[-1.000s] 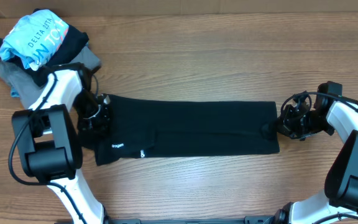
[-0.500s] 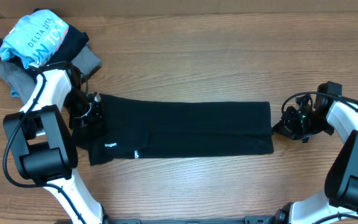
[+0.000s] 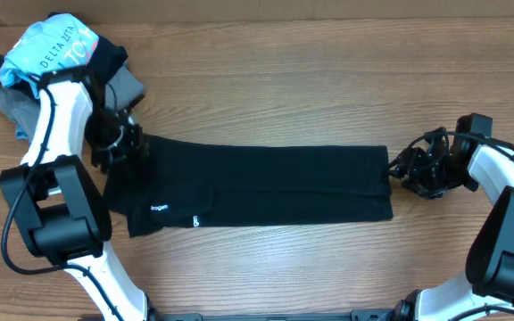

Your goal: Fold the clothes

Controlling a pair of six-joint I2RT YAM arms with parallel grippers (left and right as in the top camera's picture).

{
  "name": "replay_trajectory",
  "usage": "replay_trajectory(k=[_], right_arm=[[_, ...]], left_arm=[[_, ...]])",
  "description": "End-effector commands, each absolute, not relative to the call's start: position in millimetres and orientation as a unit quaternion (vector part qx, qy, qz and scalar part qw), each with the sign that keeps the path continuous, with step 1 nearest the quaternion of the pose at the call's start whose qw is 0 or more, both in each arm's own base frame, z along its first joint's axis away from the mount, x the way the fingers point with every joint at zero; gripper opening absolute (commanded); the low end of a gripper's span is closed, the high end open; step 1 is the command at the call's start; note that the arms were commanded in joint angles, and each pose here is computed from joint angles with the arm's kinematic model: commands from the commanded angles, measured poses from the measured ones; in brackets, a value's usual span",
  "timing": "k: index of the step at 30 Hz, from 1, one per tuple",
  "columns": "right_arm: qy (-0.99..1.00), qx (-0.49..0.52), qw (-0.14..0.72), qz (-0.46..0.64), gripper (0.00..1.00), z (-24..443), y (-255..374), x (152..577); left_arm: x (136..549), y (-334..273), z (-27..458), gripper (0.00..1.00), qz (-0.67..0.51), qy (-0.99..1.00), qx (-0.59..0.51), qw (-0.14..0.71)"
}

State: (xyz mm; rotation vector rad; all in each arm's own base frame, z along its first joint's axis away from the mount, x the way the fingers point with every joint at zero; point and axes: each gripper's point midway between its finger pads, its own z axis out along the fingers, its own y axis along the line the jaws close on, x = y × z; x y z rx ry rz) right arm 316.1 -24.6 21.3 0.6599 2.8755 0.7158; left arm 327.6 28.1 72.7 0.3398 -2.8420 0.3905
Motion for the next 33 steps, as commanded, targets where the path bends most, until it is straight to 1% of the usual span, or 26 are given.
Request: replay_trajectory(k=[1, 4, 8, 11, 14, 19, 20, 21, 23, 24, 28, 33], right_arm=[[0.949, 0.194, 0.04, 0.244, 0.59, 8, -19, 310], [0.948, 0.179, 0.025, 0.26, 0.57, -1, -11, 300], [0.945, 0.185, 0.0, 0.269, 0.56, -20, -5, 288], [0.937, 0.166, -0.01, 0.308, 0.53, -25, 9, 282], [0.934, 0.163, -0.036, 0.317, 0.41, -33, 16, 273], [0.934, 0.158, -0.045, 0.317, 0.29, -37, 21, 270], [0.934, 0.158, -0.045, 0.317, 0.24, -37, 21, 270], [0.934, 0.157, -0.043, 0.317, 0.15, -37, 21, 271], [0.935, 0.156, -0.037, 0.316, 0.06, -35, 20, 273], [0.936, 0.156, -0.032, 0.316, 0.04, -33, 19, 275], [0.938, 0.155, 0.009, 0.31, 0.04, -11, 5, 294], [0.935, 0.179, 0.087, 0.295, 0.04, 45, -25, 324]], left_arm=[[351, 28, 100, 0.57, 0.143, -0.981, 0.101, 0.084], [356, 29, 105, 0.58, 0.143, -0.982, 0.1, 0.074], [357, 28, 105, 0.58, 0.144, -0.982, 0.099, 0.073], [357, 28, 105, 0.58, 0.144, -0.982, 0.099, 0.071], [357, 28, 105, 0.58, 0.144, -0.982, 0.099, 0.071], [359, 15, 109, 0.57, 0.185, -0.977, 0.083, 0.065], [360, 12, 110, 0.56, 0.195, -0.975, 0.08, 0.063], [361, 10, 111, 0.55, 0.201, -0.974, 0.08, 0.062], [360, 11, 111, 0.55, 0.2, -0.975, 0.078, 0.062], [360, 11, 111, 0.55, 0.2, -0.975, 0.078, 0.062], [360, 11, 111, 0.54, 0.201, -0.975, 0.075, 0.062], [357, 10, 112, 0.52, 0.202, -0.975, 0.07, 0.068]])
